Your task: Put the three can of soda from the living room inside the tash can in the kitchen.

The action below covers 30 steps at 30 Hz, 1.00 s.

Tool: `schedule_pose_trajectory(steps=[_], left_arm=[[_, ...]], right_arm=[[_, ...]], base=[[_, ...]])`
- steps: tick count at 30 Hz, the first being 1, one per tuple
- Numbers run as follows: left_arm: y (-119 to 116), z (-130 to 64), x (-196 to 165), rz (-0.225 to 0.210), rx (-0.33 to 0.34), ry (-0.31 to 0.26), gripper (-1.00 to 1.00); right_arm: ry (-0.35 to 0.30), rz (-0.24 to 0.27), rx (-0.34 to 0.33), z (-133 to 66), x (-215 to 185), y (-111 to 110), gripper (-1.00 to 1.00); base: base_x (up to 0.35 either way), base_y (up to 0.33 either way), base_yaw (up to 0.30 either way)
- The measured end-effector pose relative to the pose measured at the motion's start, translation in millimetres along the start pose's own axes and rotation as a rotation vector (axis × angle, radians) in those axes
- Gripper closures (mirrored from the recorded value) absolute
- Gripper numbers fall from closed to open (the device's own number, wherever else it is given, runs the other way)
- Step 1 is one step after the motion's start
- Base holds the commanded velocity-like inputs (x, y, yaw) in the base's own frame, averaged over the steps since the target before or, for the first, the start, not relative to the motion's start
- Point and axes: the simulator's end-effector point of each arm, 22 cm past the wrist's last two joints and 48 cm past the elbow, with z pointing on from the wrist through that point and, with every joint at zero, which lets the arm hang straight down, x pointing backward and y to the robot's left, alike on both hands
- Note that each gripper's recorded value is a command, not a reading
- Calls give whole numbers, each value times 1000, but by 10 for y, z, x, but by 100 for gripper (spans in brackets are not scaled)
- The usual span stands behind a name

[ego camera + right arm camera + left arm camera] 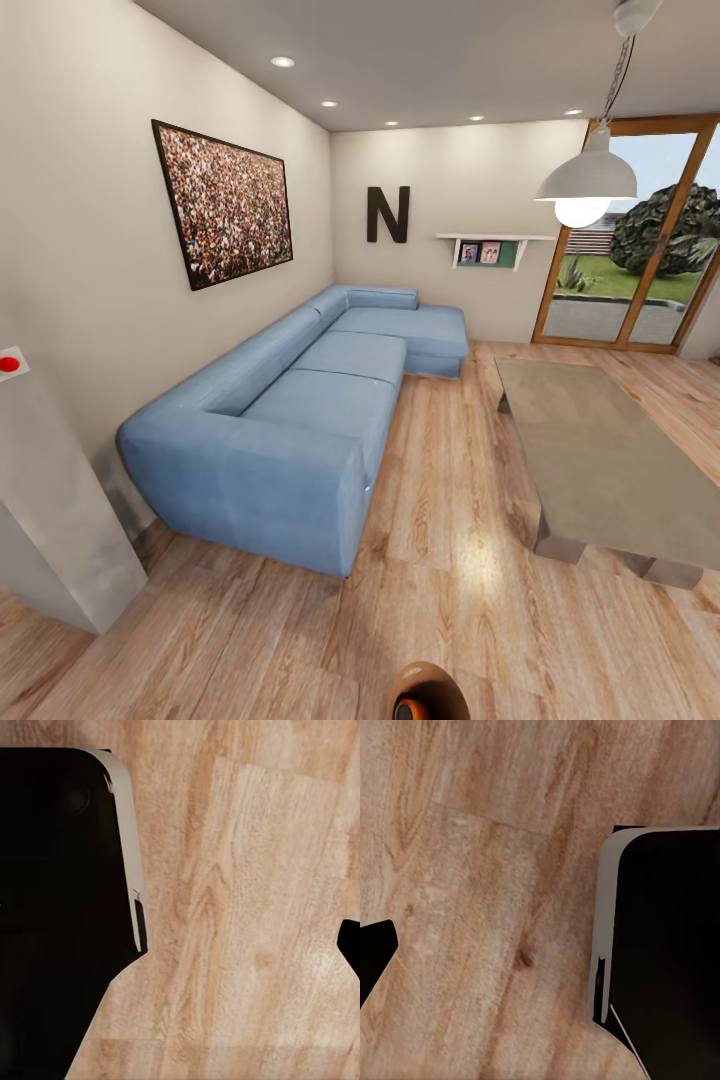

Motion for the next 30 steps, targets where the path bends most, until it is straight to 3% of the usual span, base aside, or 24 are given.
schedule_pose_trajectory(steps=[30], left_arm=[[0,-2,6,0,0,1,-100]], right_arm=[[1,0,-2,0,3,13,-100]], base=[[0,0,0]])
